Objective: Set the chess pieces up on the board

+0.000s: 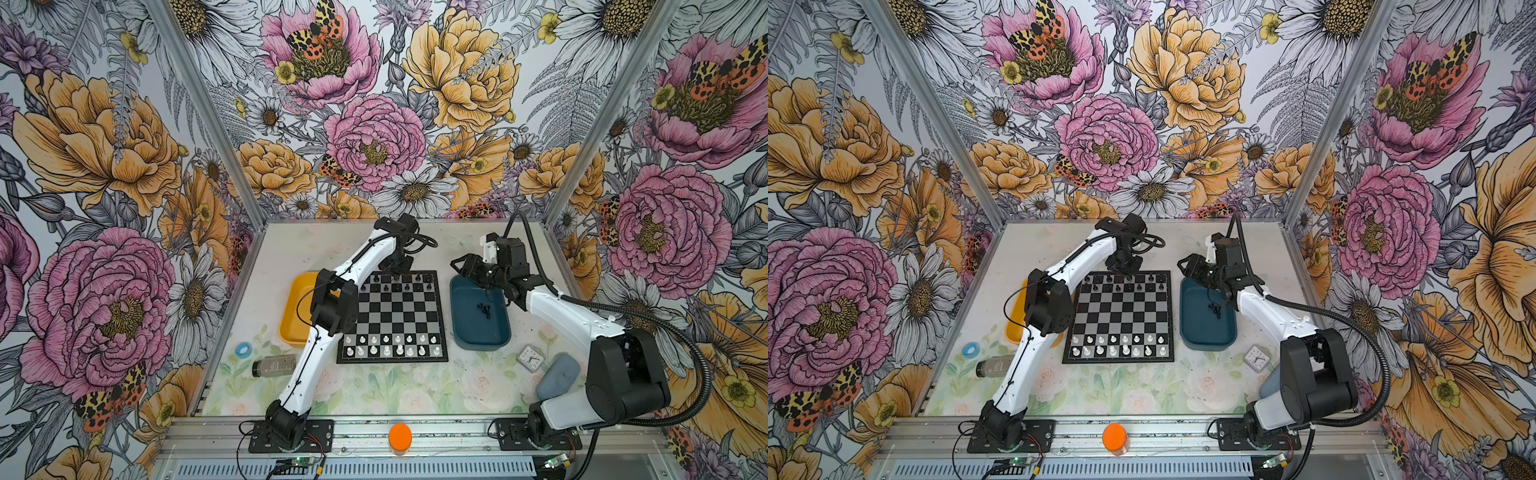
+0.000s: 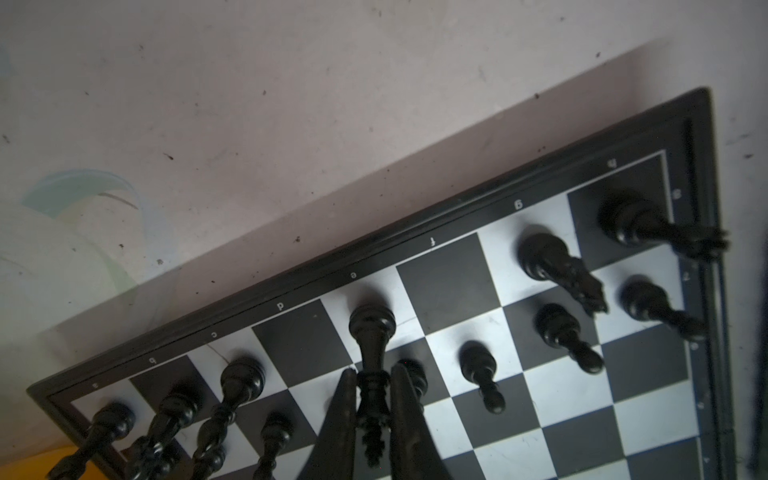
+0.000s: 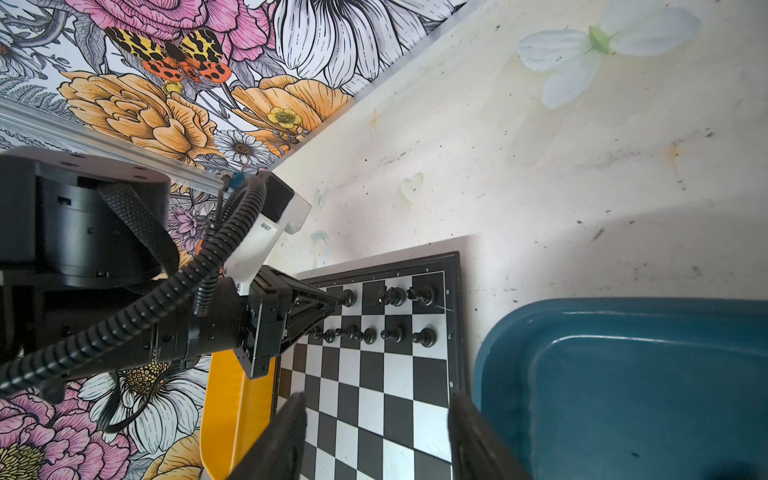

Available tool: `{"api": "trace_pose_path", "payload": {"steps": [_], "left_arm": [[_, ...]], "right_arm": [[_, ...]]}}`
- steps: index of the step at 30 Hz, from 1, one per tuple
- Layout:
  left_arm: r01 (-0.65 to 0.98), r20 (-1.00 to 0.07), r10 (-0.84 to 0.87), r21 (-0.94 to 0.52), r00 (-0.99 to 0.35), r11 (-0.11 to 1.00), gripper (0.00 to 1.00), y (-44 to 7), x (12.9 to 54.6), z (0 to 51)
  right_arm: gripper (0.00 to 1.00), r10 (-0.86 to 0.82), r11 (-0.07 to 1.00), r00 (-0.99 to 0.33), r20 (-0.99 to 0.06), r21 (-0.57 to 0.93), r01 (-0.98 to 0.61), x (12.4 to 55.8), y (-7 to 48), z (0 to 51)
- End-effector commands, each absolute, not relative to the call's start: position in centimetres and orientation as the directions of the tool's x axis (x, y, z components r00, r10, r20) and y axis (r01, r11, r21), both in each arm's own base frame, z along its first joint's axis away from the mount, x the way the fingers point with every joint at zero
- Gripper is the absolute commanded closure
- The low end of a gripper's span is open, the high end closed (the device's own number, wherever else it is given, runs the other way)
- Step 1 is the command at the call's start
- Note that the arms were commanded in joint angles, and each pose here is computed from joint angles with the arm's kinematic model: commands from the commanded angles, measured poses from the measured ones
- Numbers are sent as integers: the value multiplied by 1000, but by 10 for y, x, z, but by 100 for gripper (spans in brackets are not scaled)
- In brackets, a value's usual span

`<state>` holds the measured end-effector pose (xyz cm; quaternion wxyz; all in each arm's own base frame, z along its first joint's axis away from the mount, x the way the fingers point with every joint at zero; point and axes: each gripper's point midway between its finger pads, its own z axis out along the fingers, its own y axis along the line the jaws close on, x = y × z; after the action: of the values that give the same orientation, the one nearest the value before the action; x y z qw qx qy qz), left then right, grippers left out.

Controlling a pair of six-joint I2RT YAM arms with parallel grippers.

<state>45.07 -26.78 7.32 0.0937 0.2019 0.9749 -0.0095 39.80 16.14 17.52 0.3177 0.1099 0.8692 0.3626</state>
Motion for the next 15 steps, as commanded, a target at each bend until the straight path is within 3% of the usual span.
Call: {"api": "trace_pose_path", "payload": {"steps": [1,13,15], "left_arm": [[392,-185,383,-9,-905,920,100,-269,455,69],[392,-184,384,-6,-905,920,100,-269,454,69],[393,-186,385,-7,-904,920,95,-269,454,70]], "right_arm": [[44,415,717,-773,-480,695,-47,402,159,176],[44,415,716,-776,-475,697,-44,402,160,174],[44,416,716,-775,-475,697,-43,402,159,175]]}}
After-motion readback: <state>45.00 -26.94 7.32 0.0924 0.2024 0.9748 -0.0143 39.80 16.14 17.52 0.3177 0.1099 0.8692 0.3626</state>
